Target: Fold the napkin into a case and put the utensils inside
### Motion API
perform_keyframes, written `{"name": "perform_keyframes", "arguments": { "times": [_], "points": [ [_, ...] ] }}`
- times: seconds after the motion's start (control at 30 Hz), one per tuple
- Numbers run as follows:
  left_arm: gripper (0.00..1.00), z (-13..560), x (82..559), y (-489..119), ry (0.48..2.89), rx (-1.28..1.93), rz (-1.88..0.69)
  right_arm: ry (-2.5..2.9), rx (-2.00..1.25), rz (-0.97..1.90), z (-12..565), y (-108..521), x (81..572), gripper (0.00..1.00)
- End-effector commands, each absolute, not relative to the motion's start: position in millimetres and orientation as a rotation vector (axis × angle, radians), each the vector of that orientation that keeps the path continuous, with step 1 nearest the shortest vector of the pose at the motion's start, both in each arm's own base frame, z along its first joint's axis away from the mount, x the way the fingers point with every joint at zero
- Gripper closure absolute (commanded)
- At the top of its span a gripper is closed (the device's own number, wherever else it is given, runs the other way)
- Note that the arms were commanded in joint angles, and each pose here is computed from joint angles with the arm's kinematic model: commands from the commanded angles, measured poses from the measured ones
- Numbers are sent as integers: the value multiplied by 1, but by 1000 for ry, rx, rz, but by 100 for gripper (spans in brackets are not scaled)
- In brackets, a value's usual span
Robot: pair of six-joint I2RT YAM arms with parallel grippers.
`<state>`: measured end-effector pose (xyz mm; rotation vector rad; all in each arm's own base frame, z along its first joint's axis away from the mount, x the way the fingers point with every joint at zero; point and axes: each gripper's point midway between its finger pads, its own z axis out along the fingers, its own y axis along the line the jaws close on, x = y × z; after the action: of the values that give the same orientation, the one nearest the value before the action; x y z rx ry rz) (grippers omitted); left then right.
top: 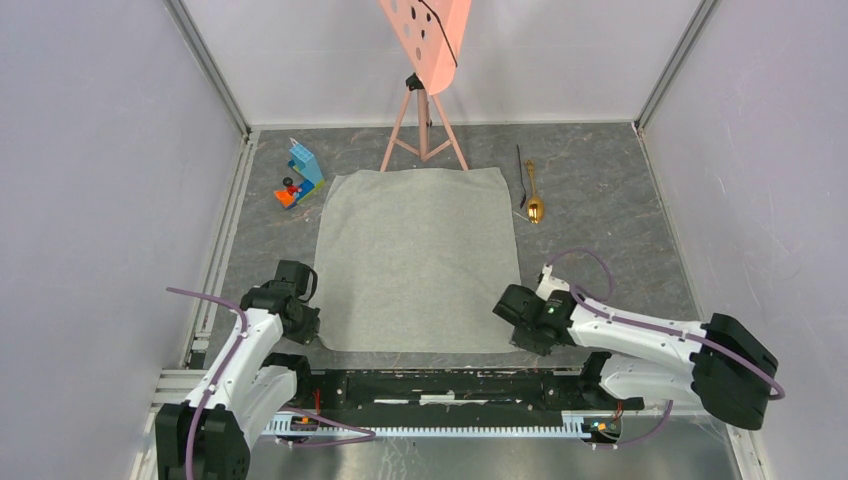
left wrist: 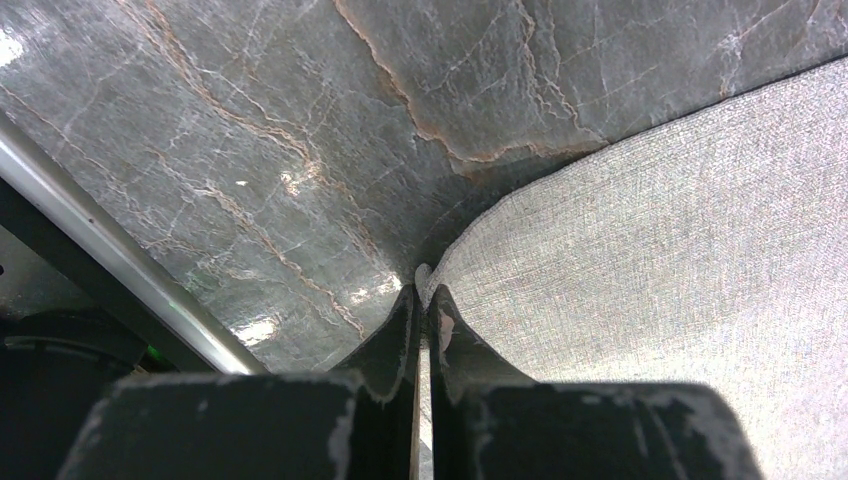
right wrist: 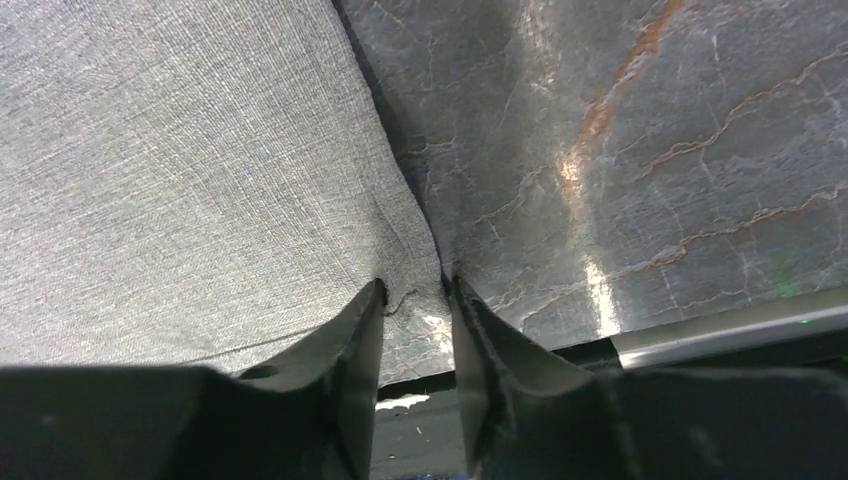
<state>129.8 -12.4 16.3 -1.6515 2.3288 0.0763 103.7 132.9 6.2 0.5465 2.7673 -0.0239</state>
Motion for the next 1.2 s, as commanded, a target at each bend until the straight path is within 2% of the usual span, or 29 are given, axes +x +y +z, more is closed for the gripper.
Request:
{"name": "perform_keyframes", "arguments": {
  "times": [0.0, 0.2, 0.4, 0.67, 0.97, 1.17],
  "points": [
    [98, 21, 133, -10, 2339, -1610, 82, 2751, 603, -41, -30, 116, 96, 68],
    [98, 28, 136, -10, 2330, -1599, 67, 2709, 519, -95, -16, 116, 111, 100],
    [98, 62, 140, -7, 2285, -1540, 23, 2530, 388, -30, 28, 124, 150, 100],
    [98, 154, 154, -8, 2074, -1321, -237, 1991, 140, 498, 159, 163, 203, 100],
    [98, 296, 132, -10, 1664, -975, -541, 1651, -191, 720, 288, 177, 184, 100],
    [98, 389, 109, -17, 1474, -741, -638, 1338, -355, 928, 383, 176, 141, 100]
  ]
}}
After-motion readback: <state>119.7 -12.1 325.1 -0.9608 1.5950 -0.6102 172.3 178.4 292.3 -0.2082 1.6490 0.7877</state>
